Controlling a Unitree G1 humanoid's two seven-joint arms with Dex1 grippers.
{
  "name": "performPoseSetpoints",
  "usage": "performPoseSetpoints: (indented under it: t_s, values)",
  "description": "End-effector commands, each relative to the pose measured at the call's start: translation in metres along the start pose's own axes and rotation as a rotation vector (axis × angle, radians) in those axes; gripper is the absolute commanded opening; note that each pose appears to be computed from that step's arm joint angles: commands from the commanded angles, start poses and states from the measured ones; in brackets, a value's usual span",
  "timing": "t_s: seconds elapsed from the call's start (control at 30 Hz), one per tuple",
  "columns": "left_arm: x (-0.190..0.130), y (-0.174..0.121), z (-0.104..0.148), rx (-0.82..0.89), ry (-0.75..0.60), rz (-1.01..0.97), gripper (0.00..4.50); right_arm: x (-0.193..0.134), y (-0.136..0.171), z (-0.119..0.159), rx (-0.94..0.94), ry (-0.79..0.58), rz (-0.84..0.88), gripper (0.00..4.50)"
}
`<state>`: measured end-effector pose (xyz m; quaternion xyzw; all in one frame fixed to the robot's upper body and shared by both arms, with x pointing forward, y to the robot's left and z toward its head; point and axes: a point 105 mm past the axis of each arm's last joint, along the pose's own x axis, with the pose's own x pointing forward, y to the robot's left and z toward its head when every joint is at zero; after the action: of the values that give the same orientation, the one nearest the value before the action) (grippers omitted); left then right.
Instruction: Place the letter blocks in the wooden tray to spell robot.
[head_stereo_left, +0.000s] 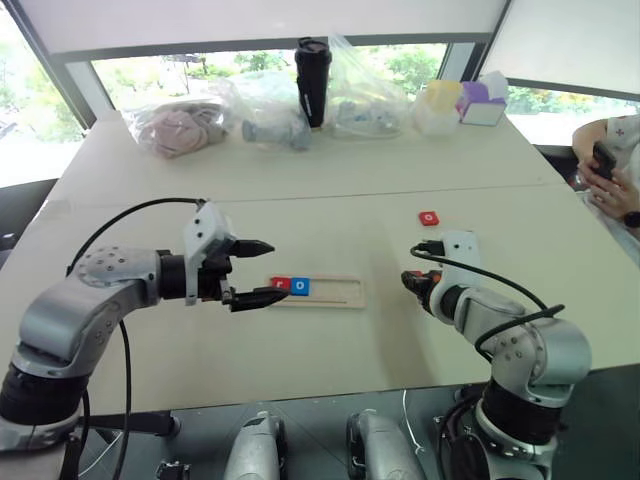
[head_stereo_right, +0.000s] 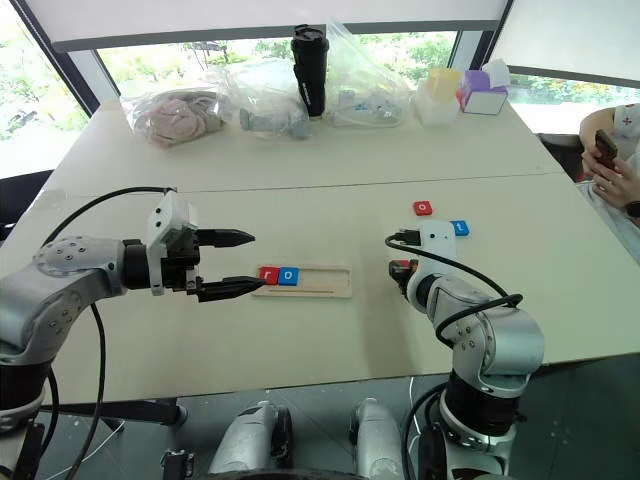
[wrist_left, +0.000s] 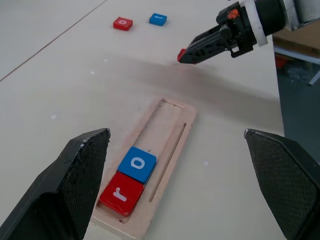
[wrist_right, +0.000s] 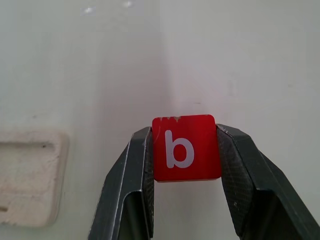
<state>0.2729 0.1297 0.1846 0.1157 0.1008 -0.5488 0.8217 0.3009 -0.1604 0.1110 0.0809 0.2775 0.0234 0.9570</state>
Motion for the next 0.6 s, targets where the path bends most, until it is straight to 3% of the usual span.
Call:
performPoseSetpoints:
  t_s: [0.03, 0.33, 0.53, 0.6]
  values:
    - [-0.001, 0.000, 0.006, 0.038, -0.006, -0.016, 4.50, -0.008, 0.007, 0.000, -0.006, -0.034, -0.020, 1.20]
    - [0.001, 0.001, 0.005, 0.044, -0.002, -0.028, 4.50, -0.008, 0.007, -0.014, -0.028, 0.002, -0.045, 1.20]
    - [0.000, 0.002, 0.002, 0.035, 0.002, -0.026, 4.50, -0.009, 0.014, -0.010, -0.046, -0.013, -0.010, 4.30]
    - [0.000, 0.002, 0.001, 0.032, 0.005, -0.027, 4.50, -0.011, 0.017, -0.001, -0.062, -0.045, 0.013, 4.41]
